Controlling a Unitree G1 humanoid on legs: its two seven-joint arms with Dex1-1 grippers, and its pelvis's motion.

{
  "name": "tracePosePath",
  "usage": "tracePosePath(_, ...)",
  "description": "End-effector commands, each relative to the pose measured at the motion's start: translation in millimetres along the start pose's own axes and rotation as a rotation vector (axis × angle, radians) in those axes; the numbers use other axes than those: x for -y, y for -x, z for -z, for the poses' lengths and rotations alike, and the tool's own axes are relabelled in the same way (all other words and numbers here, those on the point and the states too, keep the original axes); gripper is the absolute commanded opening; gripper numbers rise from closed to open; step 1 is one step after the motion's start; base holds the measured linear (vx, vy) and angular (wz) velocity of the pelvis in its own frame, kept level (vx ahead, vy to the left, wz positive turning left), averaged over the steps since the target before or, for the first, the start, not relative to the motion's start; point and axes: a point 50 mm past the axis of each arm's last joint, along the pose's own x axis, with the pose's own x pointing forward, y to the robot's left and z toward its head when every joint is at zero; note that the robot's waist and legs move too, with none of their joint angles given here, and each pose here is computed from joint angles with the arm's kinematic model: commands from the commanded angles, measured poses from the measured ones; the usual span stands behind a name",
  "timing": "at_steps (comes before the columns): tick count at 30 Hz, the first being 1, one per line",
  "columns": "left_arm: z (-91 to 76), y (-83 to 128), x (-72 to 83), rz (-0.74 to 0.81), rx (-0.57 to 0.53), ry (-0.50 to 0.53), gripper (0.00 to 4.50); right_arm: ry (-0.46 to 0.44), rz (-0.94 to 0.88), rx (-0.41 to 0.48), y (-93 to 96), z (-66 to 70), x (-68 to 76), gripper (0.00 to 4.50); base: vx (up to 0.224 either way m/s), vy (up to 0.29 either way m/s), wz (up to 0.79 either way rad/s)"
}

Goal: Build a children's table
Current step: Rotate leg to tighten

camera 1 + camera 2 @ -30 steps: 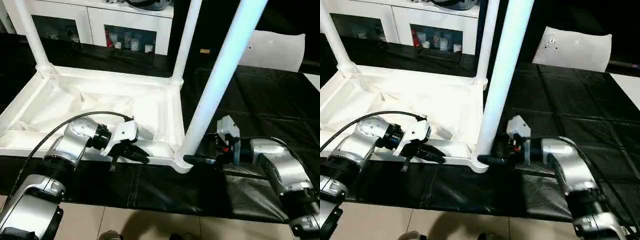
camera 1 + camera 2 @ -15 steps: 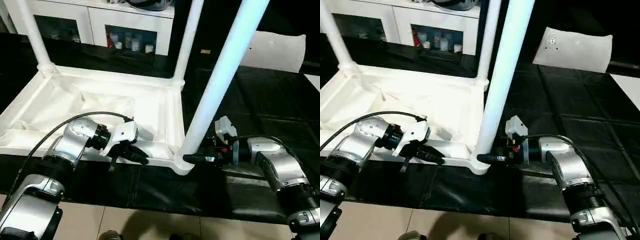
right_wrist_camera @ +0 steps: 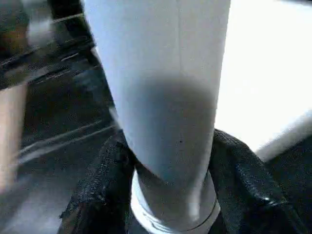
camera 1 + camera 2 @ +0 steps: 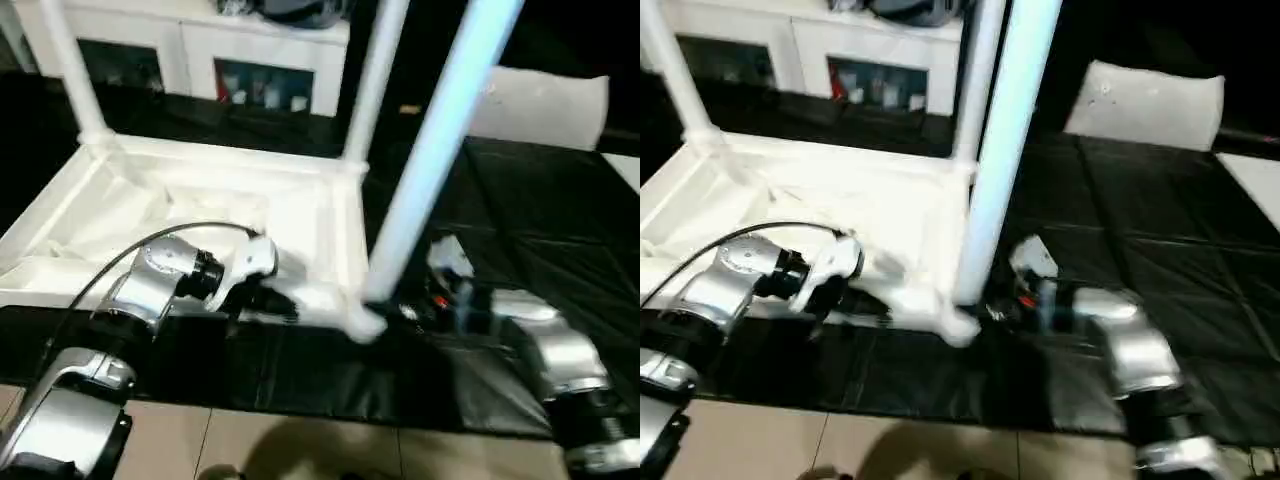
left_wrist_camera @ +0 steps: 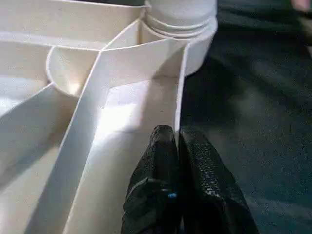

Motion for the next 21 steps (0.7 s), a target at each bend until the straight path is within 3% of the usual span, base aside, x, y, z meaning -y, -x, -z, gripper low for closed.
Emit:
tracePosePath(1, -25.4, -21.9, -7.0, -0.126, 0.109, 0.033, 0.0, -0.056, -0.007, -0.038, -28.3, 10.3, -17.5, 1.93, -0.076, 0.03, -0.07)
tracePosePath(6, -50.5, -42.2, -14.2, -0.304, 0.212, 0.138, 0.0, -0.161, 0.183, 0.019, -61.6, 3.4, -24.0, 1.91, -0.094, 0.049, -0.04)
tracePosePath(12, -71.8, -55.4, -18.8, -0.474, 0.263, 0.209, 0.0, -0.238, 0.353, 0.04, -88.4, -7.0, -27.8, 1.91, 0.054, -0.041, -0.13)
tracePosePath(16, -75.3, -56.5, -18.9, -0.516, 0.259, 0.202, 0.0, -0.255, 0.377, 0.069, -93.1, -12.0, -28.6, 1.91, 0.0, 0.0, 0.0)
tracePosePath(17, -74.1, -56.0, -17.4, -0.506, 0.249, 0.186, 0.0, -0.237, 0.377, 0.084, -91.8, -13.7, -28.1, 2.26, 0.0, 0.0, 0.0)
tracePosePath(21, -65.2, -50.2, -13.6, -0.458, 0.225, 0.144, 0.0, -0.22, 0.369, 0.103, -81.9, -12.1, -25.3, 2.61, 0.0, 0.0, 0.0)
